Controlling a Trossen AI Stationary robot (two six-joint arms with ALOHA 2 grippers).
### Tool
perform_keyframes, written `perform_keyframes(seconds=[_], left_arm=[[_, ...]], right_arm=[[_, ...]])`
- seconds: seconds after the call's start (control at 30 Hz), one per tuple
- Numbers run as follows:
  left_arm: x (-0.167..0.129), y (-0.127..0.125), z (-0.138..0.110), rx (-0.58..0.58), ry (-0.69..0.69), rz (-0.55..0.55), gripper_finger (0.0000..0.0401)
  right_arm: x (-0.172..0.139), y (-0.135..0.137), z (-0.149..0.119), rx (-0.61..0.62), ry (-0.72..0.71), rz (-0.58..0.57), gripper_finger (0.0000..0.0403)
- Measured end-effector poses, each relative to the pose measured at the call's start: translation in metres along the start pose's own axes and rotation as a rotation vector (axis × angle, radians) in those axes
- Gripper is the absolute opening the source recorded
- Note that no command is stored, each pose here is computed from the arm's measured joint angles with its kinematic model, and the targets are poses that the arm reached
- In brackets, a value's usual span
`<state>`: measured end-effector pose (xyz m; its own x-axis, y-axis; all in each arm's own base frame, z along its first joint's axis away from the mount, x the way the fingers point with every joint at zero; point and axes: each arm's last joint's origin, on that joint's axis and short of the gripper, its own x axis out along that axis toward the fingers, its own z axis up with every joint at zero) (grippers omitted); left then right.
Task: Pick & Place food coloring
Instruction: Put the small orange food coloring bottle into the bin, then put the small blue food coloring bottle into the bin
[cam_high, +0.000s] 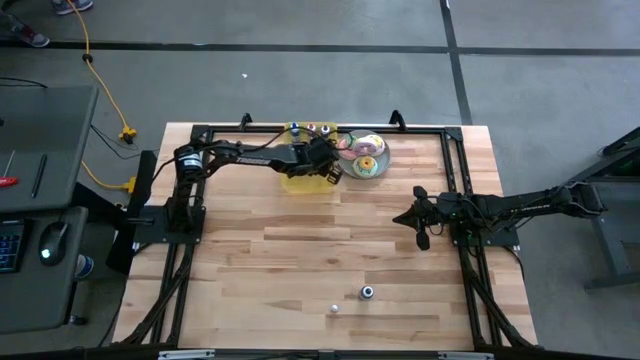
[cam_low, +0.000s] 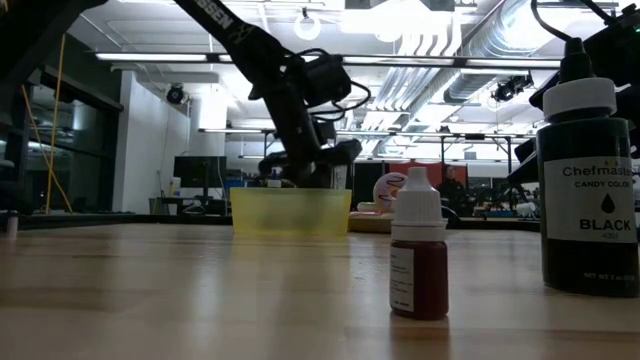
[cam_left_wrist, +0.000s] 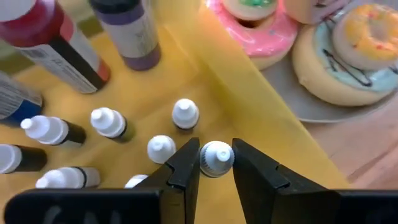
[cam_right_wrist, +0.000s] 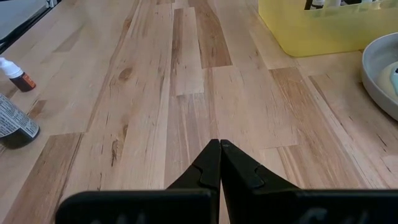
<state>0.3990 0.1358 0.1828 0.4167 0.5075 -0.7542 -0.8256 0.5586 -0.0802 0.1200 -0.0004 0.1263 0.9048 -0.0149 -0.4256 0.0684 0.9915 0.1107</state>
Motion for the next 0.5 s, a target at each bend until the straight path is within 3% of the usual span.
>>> perform_keyframes(seconds=[0.13,0.5], left_arm=[[-0.0005,-0.0009,-0.0008,0.014,0.0,0.001,0.0101],[-0.0004,0.0,0.0004,0.028,-0.024,0.03,0.0202]], right_arm=[[0.0,0.0,0.0,0.0,0.0,0.0,0.0],[0.0,0.0,0.0,0.0,0.0,0.0,0.0]])
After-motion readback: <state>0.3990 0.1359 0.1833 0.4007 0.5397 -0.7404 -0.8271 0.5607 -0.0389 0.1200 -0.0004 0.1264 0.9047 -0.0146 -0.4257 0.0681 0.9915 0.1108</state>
